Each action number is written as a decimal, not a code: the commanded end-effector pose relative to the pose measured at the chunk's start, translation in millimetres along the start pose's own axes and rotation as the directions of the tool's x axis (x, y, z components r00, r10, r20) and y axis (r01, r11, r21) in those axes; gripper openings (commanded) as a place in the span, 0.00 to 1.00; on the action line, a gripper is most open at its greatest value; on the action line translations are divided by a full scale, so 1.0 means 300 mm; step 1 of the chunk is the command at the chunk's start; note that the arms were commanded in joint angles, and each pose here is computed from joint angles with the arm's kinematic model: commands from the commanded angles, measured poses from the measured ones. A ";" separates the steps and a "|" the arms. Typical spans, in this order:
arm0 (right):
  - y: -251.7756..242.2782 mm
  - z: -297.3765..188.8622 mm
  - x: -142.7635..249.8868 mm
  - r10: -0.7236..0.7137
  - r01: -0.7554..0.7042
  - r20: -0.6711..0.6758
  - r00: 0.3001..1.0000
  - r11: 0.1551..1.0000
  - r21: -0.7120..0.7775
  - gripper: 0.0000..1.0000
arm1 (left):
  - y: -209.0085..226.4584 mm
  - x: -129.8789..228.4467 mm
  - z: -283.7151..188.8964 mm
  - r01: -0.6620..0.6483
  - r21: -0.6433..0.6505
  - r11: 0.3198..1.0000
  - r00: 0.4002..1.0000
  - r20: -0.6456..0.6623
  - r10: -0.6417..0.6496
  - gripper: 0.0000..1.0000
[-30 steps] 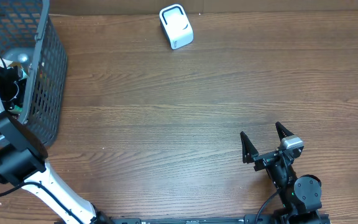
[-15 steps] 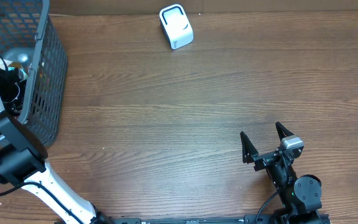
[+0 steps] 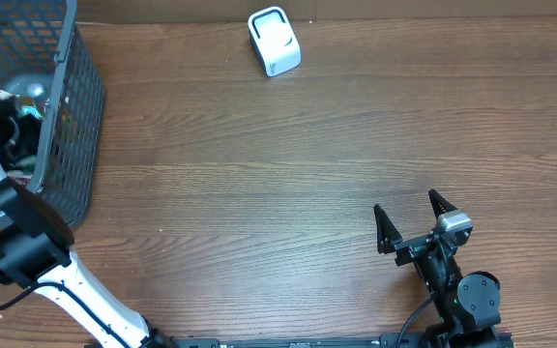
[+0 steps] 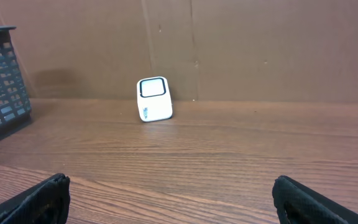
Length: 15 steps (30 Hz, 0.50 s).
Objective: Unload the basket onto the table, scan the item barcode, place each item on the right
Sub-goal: 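Grasp the green-lidded jar with the left gripper and lift it out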
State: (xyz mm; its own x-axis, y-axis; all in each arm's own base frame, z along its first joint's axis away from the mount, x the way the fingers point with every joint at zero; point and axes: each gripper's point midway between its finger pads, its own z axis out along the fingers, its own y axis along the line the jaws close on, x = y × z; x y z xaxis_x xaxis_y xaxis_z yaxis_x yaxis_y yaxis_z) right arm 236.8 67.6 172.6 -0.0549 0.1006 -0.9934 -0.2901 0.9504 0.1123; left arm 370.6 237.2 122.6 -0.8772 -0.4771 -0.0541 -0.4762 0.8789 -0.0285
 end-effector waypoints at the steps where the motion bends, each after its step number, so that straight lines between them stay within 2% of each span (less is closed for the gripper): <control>1: 0.006 0.001 0.008 -0.006 0.006 0.001 1.000 1.000 -0.010 1.00 | -0.010 -0.090 -0.189 0.049 0.003 0.999 0.985 0.165 -0.049 0.49; 9: 0.006 0.001 0.008 -0.006 0.006 0.001 1.000 1.000 -0.009 1.00 | -0.031 -0.121 -0.544 0.125 0.031 0.992 0.902 0.413 -0.127 0.41; 10: 0.006 0.001 0.008 -0.006 0.006 0.001 1.000 1.000 -0.009 1.00 | -0.051 -0.106 -0.618 0.120 0.039 0.992 0.879 0.461 -0.124 0.40; 15: 0.005 0.001 0.008 -0.006 0.006 0.001 1.000 1.000 -0.009 1.00 | -0.145 -0.070 -0.780 0.071 0.101 0.992 0.813 0.571 -0.116 0.38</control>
State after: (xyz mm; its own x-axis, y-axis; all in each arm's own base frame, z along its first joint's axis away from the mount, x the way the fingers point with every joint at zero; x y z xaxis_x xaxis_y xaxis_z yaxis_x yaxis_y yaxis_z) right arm 236.8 67.6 172.4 -0.0556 0.1005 -0.9934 -0.2900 0.9504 0.1124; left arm 395.4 236.4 320.0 -0.6823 -0.4996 -0.5337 -0.5545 0.8294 -0.0675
